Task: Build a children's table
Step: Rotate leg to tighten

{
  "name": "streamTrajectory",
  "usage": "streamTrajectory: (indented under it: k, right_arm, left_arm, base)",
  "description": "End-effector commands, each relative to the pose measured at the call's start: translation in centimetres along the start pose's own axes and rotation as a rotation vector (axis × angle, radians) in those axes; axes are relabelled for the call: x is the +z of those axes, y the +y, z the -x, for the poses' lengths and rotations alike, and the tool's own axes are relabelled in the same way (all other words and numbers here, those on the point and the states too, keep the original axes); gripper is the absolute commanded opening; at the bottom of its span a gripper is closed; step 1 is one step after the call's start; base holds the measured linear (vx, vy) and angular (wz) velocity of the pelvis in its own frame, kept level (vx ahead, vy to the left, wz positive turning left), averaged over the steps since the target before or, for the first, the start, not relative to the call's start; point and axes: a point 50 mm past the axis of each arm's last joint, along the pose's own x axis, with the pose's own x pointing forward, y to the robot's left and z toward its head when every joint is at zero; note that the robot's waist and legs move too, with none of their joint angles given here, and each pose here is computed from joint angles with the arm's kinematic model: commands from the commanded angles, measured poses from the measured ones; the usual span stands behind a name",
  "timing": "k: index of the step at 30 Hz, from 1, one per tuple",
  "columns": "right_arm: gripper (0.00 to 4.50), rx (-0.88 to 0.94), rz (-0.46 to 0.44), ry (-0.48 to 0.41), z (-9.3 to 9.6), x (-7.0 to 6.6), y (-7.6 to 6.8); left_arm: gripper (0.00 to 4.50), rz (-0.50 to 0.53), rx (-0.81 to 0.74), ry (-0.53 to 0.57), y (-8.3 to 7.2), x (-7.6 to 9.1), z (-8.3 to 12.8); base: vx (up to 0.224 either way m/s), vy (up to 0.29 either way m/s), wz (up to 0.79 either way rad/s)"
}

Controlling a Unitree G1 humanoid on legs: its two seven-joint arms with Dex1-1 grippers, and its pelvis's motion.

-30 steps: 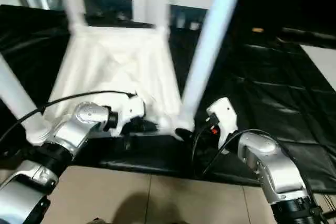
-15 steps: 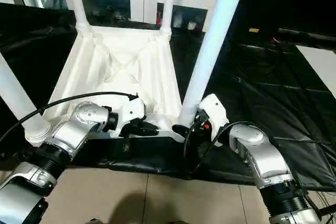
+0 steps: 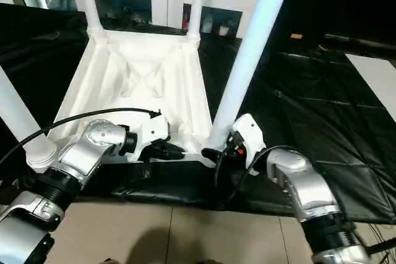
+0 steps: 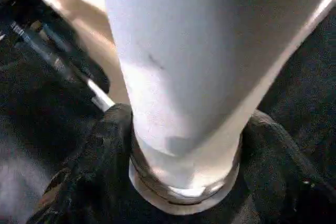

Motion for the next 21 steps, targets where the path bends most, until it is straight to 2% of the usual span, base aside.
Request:
streamTrajectory:
  k: [1, 2, 5, 8, 9, 10, 15, 16, 21]
  right_arm:
    - [2.7, -0.197, -0.085, -0.017, -0.1, -0.4, -1.8]
    - [2.7, -0.27, -0.119, -0.041, -0.5, -0.3, -2.1]
    - [2.7, -0.488, -0.298, -0.118, -1.9, -0.1, -2.8]
    - [2.69, -0.593, -0.399, -0.149, -2.7, 0.1, -3.1]
    - [2.69, -0.593, -0.399, -0.149, -2.7, 0.1, -3.1]
    - [2.69, -0.69, -0.448, -0.165, -3.6, 0.5, -3.1]
    - [2.69, -0.785, -0.471, -0.163, -5.0, 1.2, -2.8]
    - [2.69, -0.832, -0.453, -0.182, -6.0, 1.9, -2.2]
    - [2.69, -0.739, -0.385, -0.221, -6.8, 2.6, -1.1]
  left_arm:
    - [0.0, -0.002, 0.055, 0.007, 0.7, 0.6, -0.5]
    - [0.0, 0.009, 0.101, 0.009, 1.1, 0.8, -0.8]
    - [0.0, 0.048, 0.217, 0.01, 2.4, 1.7, -2.0]
    - [0.0, 0.065, 0.278, 0.011, 3.0, 2.6, -2.8]
    - [0.0, 0.065, 0.278, 0.011, 3.0, 2.6, -2.8]
    - [0.0, 0.085, 0.34, 0.013, 3.4, 3.6, -3.8]
    - [0.0, 0.113, 0.422, 0.018, 3.6, 4.7, -5.2]
    - [0.0, 0.127, 0.45, 0.021, 3.4, 5.2, -6.3]
    - [0.0, 0.132, 0.443, -0.001, 3.2, 5.3, -6.5]
  base:
    - [0.0, 0.0, 0.0]
    - [0.0, 0.0, 0.0]
    - [0.0, 0.0, 0.0]
    - [0.0, 0.0, 0.0]
    - [0.0, 0.0, 0.0]
    - [0.0, 0.0, 0.0]
    - [0.0, 0.0, 0.0]
    - [0.0, 0.0, 0.0]
    - [0.011, 0.003, 0.0]
